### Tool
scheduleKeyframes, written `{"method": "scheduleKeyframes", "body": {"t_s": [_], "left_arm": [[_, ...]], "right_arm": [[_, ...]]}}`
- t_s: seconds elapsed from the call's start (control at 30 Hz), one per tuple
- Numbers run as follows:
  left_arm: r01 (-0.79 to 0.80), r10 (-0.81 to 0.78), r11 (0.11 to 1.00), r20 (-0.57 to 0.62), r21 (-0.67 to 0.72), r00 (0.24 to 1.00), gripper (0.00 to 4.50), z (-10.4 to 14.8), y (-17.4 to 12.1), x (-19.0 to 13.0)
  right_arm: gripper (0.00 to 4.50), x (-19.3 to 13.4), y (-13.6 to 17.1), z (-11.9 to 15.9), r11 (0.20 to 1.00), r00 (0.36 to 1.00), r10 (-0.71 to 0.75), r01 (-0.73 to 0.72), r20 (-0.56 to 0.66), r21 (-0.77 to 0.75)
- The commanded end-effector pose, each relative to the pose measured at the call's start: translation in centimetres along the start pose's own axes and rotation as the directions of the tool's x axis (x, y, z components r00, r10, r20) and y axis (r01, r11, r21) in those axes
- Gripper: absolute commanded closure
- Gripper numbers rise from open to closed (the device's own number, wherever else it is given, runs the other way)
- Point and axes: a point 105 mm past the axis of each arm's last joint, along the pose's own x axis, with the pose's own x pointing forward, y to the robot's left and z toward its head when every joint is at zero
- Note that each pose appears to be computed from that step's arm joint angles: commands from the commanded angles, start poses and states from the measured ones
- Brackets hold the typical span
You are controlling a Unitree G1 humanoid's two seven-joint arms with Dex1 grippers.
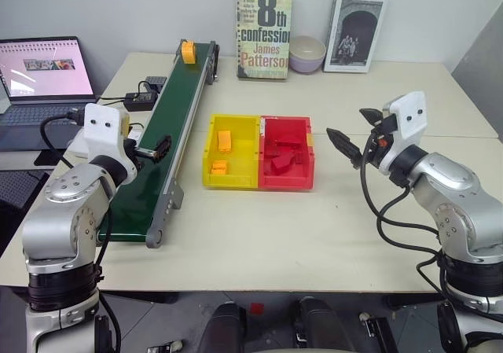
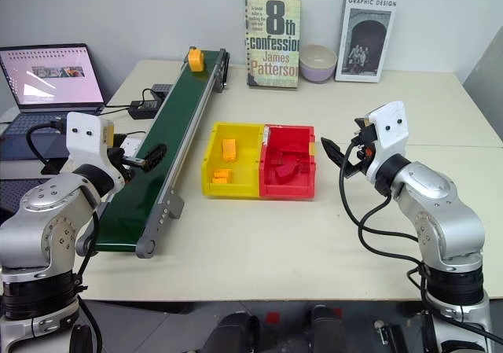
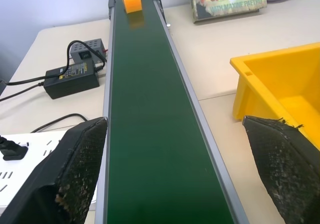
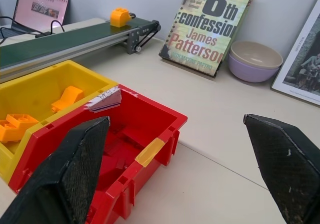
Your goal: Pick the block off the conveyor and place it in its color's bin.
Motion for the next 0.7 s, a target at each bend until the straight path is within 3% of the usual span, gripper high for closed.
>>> {"method": "scheduleKeyframes", "body": {"t_s": [0.03,0.23,0.4,0.7], "left_arm": [[0.014,-0.015,0.999,0.046,0.033,0.999,0.01,1.3,-0.4,-0.2],[-0.03,0.029,0.999,0.059,0.018,0.998,0.01,1.5,0.5,-0.8],[-0.102,0.104,0.994,0.077,-0.025,0.992,0.01,1.3,1.1,-1.0],[-0.189,0.194,0.98,0.083,-0.063,0.978,0.01,0.5,0.5,0.1]], "right_arm": [[0.0,-0.3,-0.4,2.1,0.999,0.998,-0.007,0.01,0.068,-0.041],[0.0,-0.1,0.2,2.4,0.998,0.996,0.05,-0.046,0.075,-0.049],[0.0,0.1,1.4,2.8,0.983,0.981,0.179,-0.174,0.081,-0.066],[0.0,0.0,5.4,5.4,0.848,0.834,0.528,-0.528,0.159,-0.044]]}}
